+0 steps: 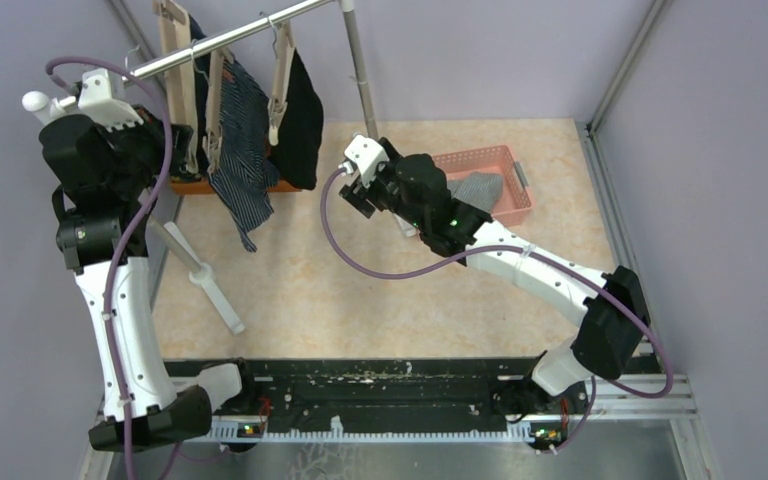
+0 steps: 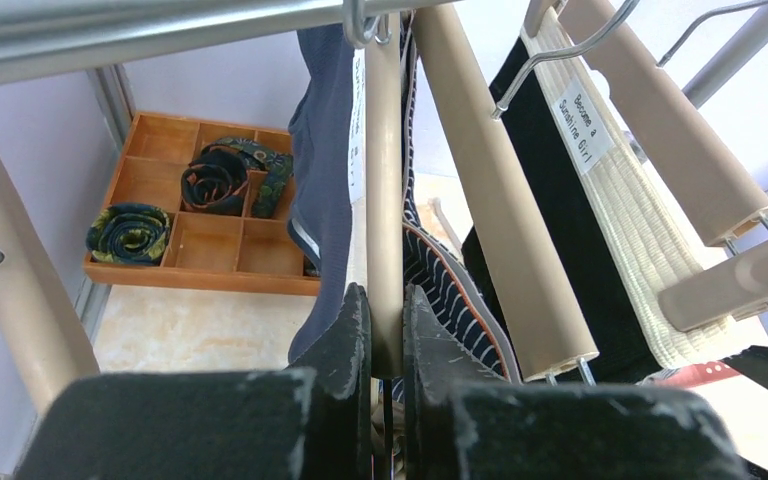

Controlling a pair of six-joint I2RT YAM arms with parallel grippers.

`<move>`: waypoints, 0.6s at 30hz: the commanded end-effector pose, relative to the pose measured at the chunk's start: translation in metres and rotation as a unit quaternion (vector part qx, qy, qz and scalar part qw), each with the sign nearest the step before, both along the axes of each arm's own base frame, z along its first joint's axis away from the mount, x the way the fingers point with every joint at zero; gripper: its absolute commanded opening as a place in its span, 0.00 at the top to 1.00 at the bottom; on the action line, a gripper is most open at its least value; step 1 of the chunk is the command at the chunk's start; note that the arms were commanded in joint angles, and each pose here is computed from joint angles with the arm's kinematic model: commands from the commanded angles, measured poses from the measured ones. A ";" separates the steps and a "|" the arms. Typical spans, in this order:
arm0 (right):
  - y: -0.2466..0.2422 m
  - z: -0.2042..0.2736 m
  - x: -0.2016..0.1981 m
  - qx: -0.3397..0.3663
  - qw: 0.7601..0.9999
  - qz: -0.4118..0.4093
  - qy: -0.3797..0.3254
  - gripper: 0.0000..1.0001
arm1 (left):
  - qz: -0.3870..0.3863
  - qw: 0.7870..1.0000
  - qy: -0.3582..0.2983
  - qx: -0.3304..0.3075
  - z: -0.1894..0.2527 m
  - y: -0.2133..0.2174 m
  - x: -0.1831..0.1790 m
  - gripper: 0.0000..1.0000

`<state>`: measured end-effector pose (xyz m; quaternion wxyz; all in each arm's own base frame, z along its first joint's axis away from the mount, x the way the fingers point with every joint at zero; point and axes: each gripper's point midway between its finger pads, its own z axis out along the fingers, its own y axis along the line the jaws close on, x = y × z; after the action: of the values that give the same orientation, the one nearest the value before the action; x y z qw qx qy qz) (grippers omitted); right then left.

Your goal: Remove the underwear clipped to the hanger

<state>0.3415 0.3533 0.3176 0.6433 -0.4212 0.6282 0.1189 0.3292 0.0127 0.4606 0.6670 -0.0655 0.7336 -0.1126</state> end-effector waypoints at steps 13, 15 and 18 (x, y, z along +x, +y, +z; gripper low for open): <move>0.004 0.042 -0.014 0.047 0.998 0.026 -0.028 0.28 | 0.010 0.996 -0.067 0.057 0.038 -0.006 -0.058 1.00; 0.004 0.042 -0.016 0.048 0.998 0.029 -0.027 0.28 | 0.005 0.998 -0.038 0.051 0.022 -0.008 -0.060 1.00; 0.006 0.045 -0.020 0.048 0.998 0.037 -0.027 0.28 | -0.010 0.999 0.013 0.036 -0.011 -0.012 -0.059 1.00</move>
<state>0.3372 0.3579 0.3176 0.6406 -0.4292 0.6227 0.1329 0.2783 0.0064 0.4681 0.6818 -0.0412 0.7258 -0.0818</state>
